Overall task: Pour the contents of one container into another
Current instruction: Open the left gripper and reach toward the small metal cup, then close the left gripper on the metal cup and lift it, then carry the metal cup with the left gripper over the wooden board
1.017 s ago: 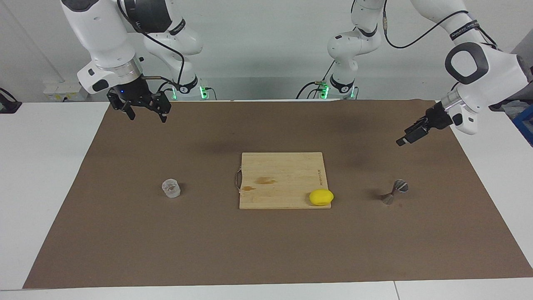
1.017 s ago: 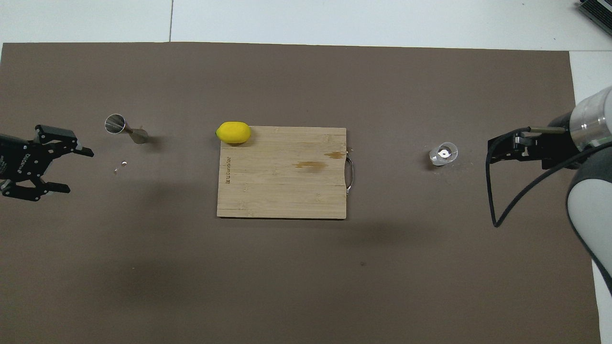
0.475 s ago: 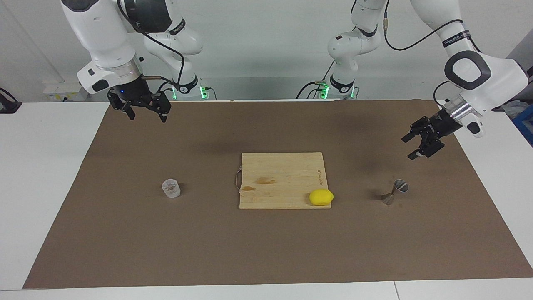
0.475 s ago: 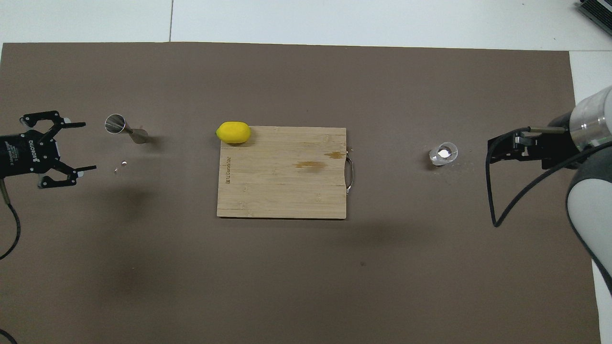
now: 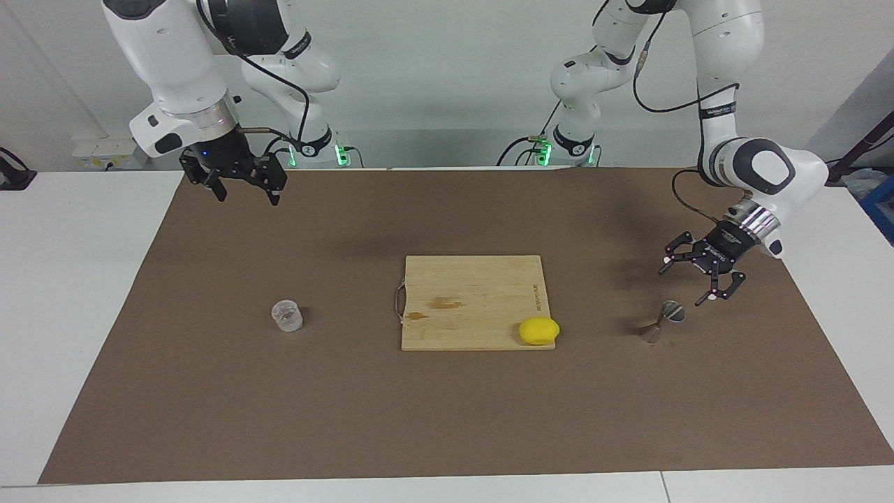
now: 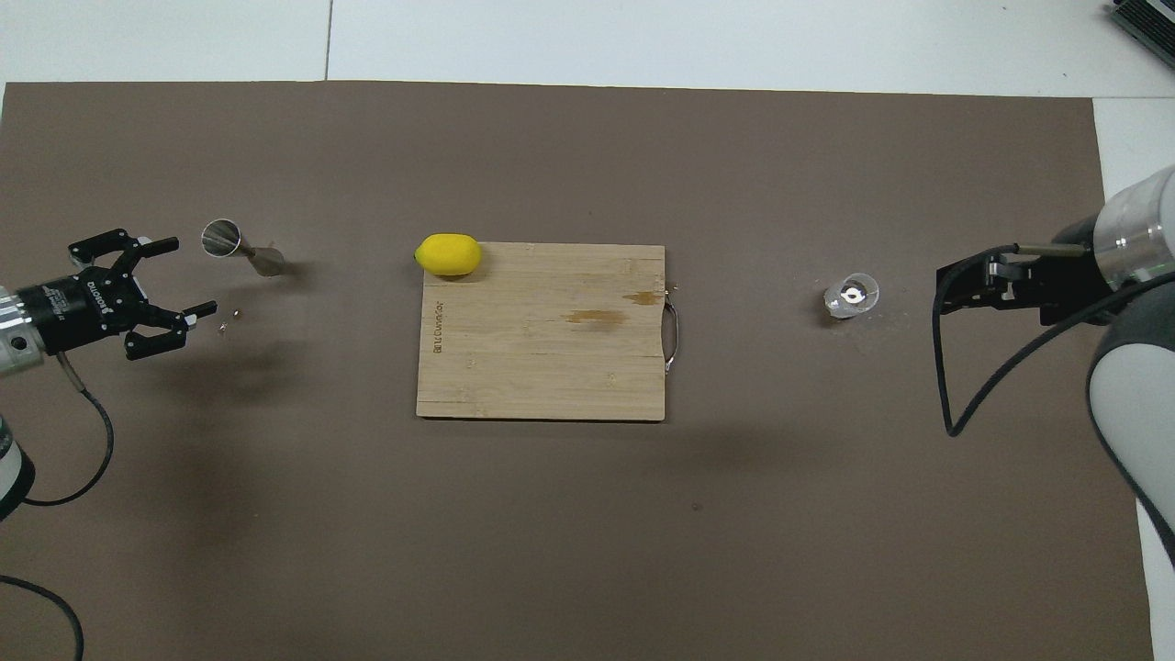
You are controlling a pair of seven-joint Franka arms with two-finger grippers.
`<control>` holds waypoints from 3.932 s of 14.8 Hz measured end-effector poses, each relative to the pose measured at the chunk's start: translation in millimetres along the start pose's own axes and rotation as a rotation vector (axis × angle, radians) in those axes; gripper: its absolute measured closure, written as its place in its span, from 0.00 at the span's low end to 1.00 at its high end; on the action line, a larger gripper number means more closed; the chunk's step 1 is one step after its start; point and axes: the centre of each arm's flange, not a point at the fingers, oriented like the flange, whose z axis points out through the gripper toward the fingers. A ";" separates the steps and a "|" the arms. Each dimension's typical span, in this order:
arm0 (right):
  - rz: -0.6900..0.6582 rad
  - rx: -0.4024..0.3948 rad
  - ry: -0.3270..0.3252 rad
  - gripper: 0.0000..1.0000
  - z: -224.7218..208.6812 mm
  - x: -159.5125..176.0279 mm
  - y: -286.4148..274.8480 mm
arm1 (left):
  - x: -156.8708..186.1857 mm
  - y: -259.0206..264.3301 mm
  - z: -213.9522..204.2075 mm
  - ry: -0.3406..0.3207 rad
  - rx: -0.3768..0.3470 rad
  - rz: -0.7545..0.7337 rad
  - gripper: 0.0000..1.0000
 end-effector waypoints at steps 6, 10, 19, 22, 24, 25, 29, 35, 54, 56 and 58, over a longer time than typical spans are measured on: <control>0.000 0.000 0.000 0.00 0.0 0.0 0.0 | 4.5 -1.9 11.5 -0.101 -0.106 -0.137 0.00; 0.000 0.000 0.000 0.00 0.0 0.0 0.0 | -1.2 -6.3 24.5 -0.113 -0.125 -0.160 0.00; 0.000 0.000 0.000 0.00 0.0 0.0 0.0 | 3.6 -13.3 41.0 -0.118 -0.171 -0.207 0.03; 0.000 0.000 0.000 0.00 0.0 0.0 0.0 | 2.3 -14.0 42.7 -0.124 -0.172 -0.209 0.07; 0.000 0.000 0.000 0.00 0.0 0.0 0.0 | 2.3 -14.0 42.7 -0.125 -0.174 -0.210 0.12; 0.000 0.000 0.000 0.00 0.0 0.0 0.0 | 2.4 -13.9 42.6 -0.125 -0.174 -0.210 0.19; 0.000 0.000 0.000 0.00 0.0 0.0 0.0 | 2.8 -13.7 42.2 -0.125 -0.179 -0.213 0.31; 0.000 0.000 0.000 0.00 0.0 0.0 0.0 | 3.6 -13.7 41.7 -0.126 -0.181 -0.216 0.50; 0.037 0.001 -0.001 0.00 0.2 3.9 19.9 | -210.7 -170.3 193.0 -0.268 0.178 -0.085 0.50; 0.050 0.001 -0.001 0.00 0.3 5.1 27.1 | -221.9 -202.4 214.3 -0.247 0.172 -0.097 0.50; 0.049 0.001 -0.001 0.00 0.3 5.0 26.6 | -225.4 -224.8 229.0 -0.218 0.152 -0.111 0.50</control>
